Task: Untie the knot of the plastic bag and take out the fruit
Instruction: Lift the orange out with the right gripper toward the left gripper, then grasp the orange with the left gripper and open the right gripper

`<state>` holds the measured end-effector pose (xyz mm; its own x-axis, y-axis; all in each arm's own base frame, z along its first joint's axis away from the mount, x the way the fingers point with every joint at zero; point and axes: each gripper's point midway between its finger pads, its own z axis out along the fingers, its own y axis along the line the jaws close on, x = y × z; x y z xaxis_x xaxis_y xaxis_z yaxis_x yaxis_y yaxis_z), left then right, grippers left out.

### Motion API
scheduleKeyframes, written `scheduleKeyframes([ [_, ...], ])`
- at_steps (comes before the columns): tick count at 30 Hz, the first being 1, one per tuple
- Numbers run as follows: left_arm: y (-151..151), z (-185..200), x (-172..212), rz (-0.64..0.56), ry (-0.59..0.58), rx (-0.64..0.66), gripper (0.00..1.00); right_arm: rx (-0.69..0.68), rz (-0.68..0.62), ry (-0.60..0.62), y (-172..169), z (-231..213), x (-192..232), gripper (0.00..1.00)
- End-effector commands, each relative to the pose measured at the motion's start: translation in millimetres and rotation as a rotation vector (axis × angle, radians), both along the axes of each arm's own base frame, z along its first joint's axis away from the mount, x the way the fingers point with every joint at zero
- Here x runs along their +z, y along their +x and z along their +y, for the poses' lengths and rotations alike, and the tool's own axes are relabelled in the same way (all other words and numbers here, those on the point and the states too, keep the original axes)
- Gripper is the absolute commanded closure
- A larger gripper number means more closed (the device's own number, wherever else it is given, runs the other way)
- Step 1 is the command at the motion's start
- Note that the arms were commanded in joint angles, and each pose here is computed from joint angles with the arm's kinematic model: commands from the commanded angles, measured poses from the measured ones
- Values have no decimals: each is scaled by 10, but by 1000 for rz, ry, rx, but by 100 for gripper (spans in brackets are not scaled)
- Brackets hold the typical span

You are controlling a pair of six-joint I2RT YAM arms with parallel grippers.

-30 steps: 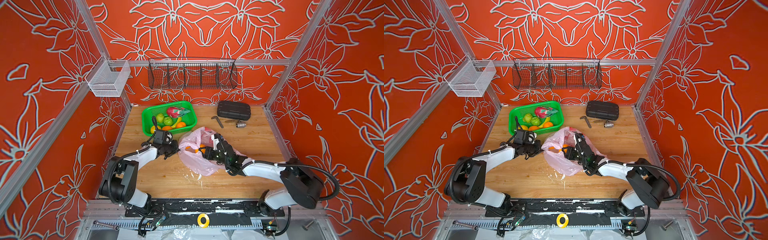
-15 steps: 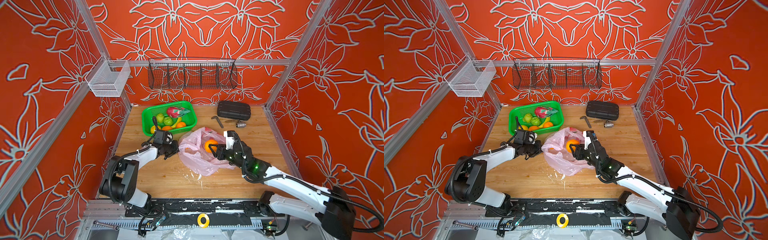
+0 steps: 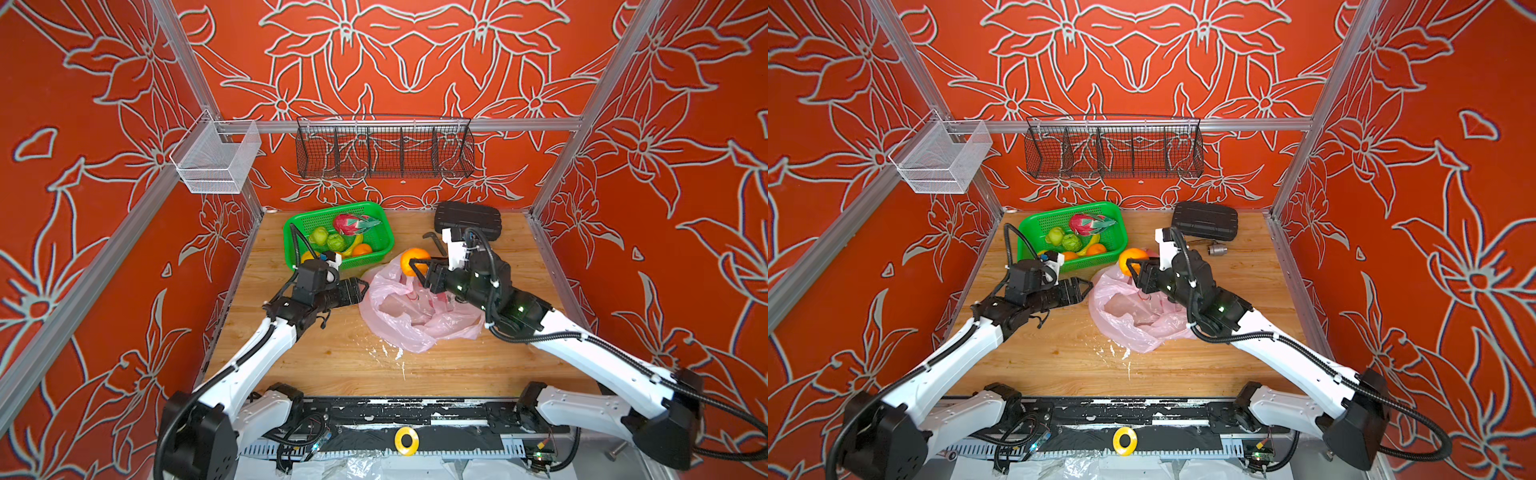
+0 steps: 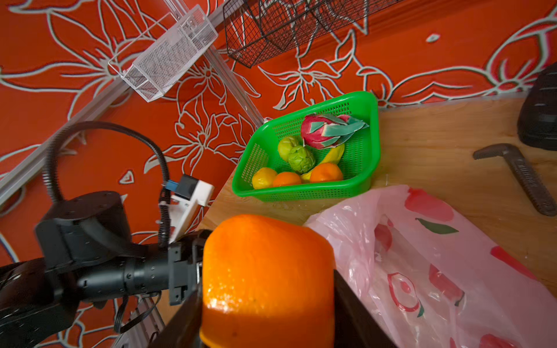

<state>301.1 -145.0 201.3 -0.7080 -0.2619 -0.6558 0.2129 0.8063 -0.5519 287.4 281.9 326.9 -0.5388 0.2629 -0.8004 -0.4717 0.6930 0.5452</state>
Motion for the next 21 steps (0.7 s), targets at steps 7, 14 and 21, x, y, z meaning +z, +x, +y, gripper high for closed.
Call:
scheduleKeyframes([
  [7, -340, -483, 1261, -740, 117, -412, 20, 142, 76, 27, -43, 290, 281, 55],
  [14, -286, -783, 1534, -910, 198, -512, 16, 233, 95, 82, -166, 409, 405, 55],
  [21, -337, -976, 1668, -974, 196, -653, 16, 266, 128, 106, -236, 441, 385, 56],
])
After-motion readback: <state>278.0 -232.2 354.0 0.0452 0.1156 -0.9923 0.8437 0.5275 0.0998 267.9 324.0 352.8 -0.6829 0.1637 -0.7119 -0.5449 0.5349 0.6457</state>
